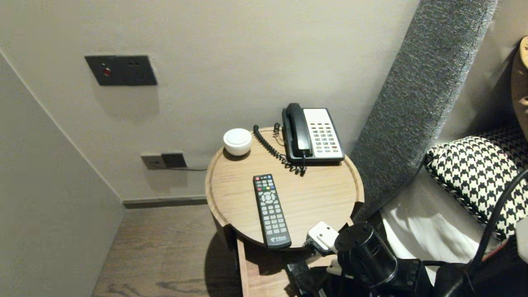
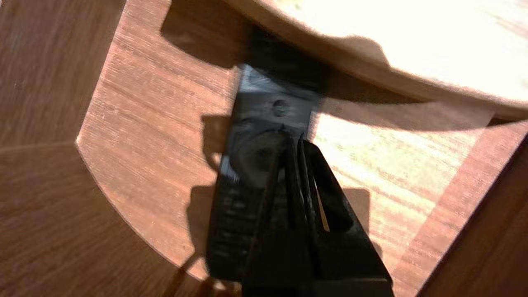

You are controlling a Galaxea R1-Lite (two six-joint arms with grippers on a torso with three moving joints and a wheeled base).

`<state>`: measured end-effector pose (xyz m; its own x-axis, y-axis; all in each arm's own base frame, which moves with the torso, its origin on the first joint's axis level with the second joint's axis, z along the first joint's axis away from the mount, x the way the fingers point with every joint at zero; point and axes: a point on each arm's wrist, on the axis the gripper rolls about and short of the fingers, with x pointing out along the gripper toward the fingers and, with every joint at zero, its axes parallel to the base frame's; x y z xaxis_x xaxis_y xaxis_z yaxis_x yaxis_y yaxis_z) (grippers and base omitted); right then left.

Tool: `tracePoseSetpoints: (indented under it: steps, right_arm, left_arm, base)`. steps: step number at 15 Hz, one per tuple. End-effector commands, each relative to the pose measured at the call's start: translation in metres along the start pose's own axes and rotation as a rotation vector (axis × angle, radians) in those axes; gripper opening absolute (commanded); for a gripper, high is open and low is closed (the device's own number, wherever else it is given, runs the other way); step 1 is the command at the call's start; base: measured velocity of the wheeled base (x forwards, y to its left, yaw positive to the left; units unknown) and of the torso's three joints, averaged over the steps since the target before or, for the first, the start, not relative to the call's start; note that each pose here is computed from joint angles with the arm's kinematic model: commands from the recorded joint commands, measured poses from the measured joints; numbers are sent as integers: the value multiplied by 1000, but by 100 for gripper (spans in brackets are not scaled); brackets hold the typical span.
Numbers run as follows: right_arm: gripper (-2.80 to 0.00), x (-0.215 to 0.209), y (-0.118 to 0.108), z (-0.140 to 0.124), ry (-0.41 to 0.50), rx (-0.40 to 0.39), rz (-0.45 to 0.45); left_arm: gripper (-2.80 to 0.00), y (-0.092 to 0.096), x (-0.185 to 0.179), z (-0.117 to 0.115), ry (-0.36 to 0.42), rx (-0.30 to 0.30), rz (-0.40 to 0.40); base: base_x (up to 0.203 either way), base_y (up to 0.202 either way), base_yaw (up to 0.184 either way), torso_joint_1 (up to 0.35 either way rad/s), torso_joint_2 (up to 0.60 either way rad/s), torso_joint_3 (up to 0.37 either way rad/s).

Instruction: Take the remote control out of the drawer one by one and place them on the table

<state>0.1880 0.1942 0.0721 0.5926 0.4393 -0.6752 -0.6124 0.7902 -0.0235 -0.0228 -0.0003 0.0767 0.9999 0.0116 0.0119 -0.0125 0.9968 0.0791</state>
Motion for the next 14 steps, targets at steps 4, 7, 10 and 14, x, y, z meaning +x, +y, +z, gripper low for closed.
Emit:
tracePoseSetpoints:
  steps: [4, 7, 10, 14]
  right_arm:
    - [-280, -14, -3, -7, -5, 15, -1]
    - [-280, -17, -4, -4, -21, 46, -5]
    - [-280, -12, -1, -1, -12, 70, -3]
    - [0, 5, 14, 0, 11, 94, 1]
  left_arm:
    - [-280, 0, 0, 0, -2, 1, -1]
    - [-280, 0, 0, 0, -2, 1, 1]
    - [-280, 0, 0, 0, -2, 1, 0]
    - [-280, 0, 0, 0, -3, 1, 1]
  base:
    - [0, 0, 0, 0, 0, 0]
    - [0, 0, 0, 0, 0, 0]
    - [0, 0, 0, 0, 0, 0]
    - [0, 0, 0, 0, 0, 0]
